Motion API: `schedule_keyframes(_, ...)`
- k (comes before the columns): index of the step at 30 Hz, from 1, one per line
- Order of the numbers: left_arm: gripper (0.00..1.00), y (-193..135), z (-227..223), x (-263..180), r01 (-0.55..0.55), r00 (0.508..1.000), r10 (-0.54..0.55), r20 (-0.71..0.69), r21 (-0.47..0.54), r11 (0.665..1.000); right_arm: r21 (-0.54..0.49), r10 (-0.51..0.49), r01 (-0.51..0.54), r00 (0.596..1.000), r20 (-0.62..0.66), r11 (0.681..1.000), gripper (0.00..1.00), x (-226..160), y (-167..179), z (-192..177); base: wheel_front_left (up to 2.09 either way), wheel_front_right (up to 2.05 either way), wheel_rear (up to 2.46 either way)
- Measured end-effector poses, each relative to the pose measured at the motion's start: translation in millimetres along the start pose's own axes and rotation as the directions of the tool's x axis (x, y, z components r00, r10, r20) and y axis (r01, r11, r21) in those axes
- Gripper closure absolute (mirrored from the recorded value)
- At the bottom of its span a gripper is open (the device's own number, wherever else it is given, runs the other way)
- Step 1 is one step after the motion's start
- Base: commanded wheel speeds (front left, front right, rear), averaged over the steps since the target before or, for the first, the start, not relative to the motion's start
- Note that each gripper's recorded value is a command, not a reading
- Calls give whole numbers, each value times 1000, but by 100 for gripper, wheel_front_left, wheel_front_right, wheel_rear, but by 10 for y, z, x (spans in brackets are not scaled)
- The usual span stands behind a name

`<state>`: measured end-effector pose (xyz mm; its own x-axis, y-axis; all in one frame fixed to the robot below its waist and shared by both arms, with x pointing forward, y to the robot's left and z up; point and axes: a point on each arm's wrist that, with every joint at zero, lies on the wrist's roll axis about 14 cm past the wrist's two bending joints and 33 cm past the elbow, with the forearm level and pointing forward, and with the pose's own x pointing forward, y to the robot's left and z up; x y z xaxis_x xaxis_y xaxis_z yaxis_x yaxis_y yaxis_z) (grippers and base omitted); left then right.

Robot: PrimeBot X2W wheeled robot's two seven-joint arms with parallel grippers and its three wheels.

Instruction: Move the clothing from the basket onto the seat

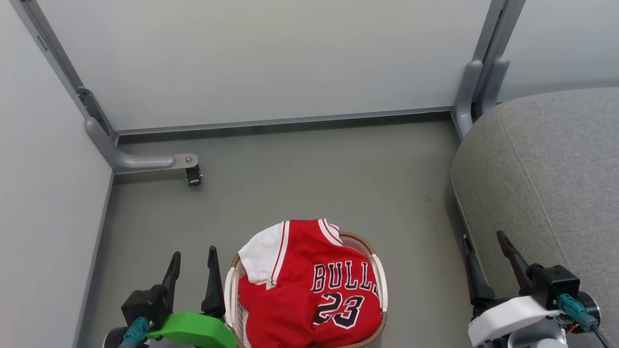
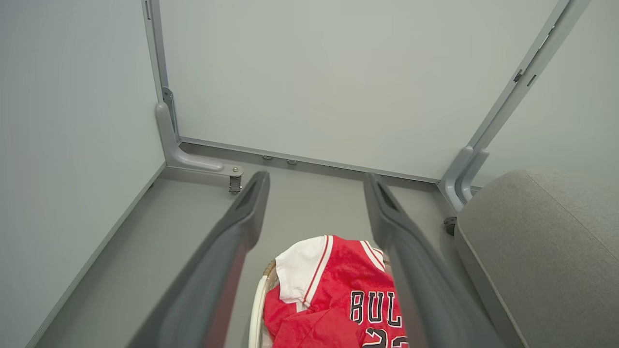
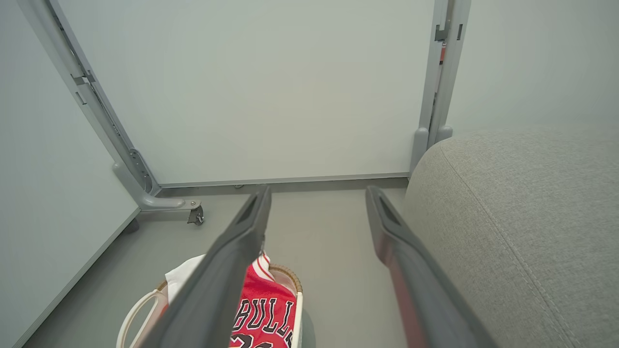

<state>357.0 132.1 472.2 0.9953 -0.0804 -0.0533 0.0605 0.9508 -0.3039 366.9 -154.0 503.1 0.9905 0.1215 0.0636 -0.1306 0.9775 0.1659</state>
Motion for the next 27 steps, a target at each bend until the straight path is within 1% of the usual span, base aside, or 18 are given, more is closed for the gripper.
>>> schedule_keyframes(16,0,-58,-20,-17,20,1000,-21,10,86,996,-99,27,-25,1000,15,995,0,1,38,20,0,0,0)
schedule_keyframes(27,0,-50,-57,-28,20,1000,-20,0,89,996,-103,23,-21,1000,16,994,0,0,22,24,0,0,0)
